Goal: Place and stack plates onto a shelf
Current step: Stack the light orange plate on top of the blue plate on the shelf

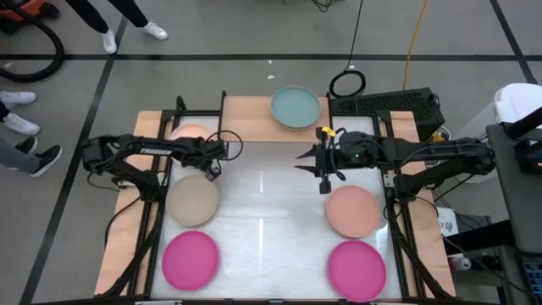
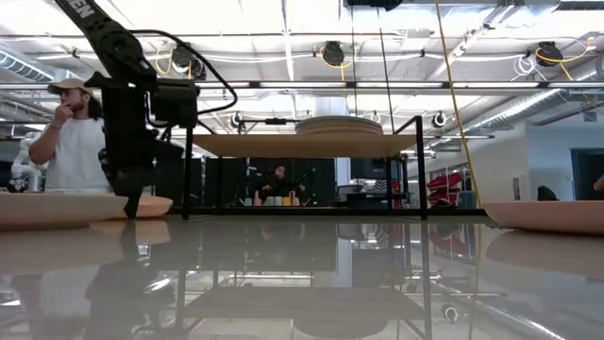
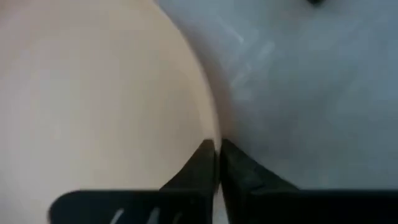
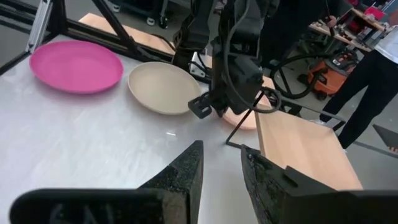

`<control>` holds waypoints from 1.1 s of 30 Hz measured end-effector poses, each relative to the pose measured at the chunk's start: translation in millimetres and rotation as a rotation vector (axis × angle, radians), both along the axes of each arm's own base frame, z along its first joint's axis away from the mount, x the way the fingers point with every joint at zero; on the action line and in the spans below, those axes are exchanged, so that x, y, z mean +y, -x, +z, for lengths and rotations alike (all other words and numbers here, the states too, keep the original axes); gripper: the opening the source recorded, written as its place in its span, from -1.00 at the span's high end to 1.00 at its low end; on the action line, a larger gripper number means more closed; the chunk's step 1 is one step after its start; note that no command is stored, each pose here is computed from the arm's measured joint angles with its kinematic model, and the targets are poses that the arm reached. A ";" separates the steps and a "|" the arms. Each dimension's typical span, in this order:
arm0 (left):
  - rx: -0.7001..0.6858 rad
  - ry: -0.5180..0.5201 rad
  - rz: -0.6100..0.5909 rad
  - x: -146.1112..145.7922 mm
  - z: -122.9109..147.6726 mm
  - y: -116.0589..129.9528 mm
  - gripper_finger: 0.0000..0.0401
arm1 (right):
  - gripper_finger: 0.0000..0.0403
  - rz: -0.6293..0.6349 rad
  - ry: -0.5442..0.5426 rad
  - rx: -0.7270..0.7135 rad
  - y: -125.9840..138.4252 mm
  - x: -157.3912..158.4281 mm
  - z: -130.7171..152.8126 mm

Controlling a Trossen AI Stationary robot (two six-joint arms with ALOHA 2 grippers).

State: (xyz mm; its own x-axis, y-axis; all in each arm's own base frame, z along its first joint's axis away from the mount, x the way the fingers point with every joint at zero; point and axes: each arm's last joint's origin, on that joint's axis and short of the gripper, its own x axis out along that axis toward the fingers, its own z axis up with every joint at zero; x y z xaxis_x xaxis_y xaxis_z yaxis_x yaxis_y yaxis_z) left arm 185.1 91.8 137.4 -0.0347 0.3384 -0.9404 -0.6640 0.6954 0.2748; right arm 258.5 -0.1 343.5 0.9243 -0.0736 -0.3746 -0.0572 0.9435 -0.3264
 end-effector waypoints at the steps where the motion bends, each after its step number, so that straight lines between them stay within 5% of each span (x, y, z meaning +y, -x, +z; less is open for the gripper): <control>1: -0.002 0.000 0.004 -1.4 1.7 0.7 0.95 | 0.55 0.001 0.003 0.001 0.1 0.0 -0.4; 8: -0.062 -0.090 0.058 -7.8 39.4 9.7 0.95 | 0.55 0.003 0.010 -0.012 2.3 -0.1 2.2; 20: -0.513 -0.439 -0.024 -21.0 169.9 20.8 0.95 | 0.55 0.002 0.008 -0.025 3.4 -0.1 4.2; 27: -0.799 -0.522 -0.378 -21.6 231.4 -26.0 0.95 | 0.55 0.006 0.005 -0.183 14.8 0.0 26.4; 33: -0.650 -0.485 -0.576 -11.4 240.8 -91.9 0.95 | 0.55 0.005 -0.002 -0.366 44.4 -0.3 56.3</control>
